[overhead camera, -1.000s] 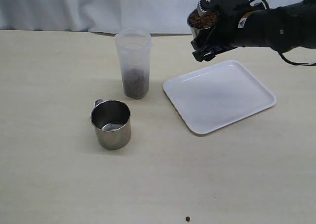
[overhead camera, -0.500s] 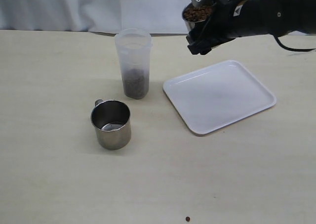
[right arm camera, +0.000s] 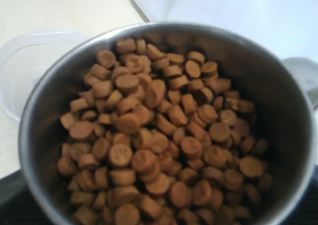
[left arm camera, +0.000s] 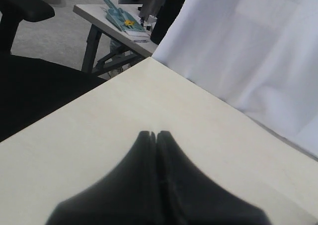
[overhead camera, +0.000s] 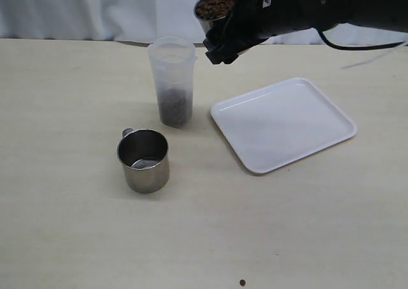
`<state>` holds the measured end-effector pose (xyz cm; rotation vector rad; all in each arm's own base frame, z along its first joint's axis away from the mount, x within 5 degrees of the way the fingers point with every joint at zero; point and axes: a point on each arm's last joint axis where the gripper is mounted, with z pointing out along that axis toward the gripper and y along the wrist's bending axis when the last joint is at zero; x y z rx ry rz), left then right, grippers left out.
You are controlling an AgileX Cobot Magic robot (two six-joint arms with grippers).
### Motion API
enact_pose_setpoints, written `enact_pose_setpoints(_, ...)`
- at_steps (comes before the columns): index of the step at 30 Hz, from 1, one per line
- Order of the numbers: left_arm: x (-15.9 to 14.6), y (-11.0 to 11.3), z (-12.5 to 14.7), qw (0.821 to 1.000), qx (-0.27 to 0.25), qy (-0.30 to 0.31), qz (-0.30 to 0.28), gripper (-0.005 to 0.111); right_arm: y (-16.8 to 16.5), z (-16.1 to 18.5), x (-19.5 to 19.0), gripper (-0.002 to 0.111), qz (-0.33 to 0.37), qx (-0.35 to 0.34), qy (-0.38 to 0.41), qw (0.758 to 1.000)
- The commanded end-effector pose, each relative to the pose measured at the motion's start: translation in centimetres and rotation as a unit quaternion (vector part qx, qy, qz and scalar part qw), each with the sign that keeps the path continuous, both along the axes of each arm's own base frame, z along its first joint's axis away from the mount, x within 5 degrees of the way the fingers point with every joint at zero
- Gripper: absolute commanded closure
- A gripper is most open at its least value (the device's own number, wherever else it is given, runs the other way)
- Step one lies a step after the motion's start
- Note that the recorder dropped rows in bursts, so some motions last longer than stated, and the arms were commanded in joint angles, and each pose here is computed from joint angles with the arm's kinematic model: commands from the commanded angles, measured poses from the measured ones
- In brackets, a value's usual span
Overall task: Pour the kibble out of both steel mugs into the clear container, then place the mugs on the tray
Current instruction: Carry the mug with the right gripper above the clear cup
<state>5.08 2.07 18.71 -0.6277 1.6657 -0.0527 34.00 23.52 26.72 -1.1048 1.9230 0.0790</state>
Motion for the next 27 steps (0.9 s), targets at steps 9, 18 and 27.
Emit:
enact_pose_setpoints(9, 0.0, 0.0, 0.0, 1.0, 0.001, -0.002, -0.002, 0.107, 0.9, 0.8, 2.2, 0.103, -0.002, -0.038, -0.017, 0.999)
enact_pose_setpoints(18, 0.0, 0.0, 0.0, 1.0, 0.001, -0.002, -0.002, 0.107, 0.9, 0.8, 2.2, 0.103, 0.001, -0.051, -0.026, 0.998)
enact_pose_setpoints(27, 0.0, 0.0, 0.0, 1.0, 0.001, -0.002, -0.002, 0.107, 2.3, 1.0, 1.1, 0.103, 0.016, -0.123, -0.063, 0.99)
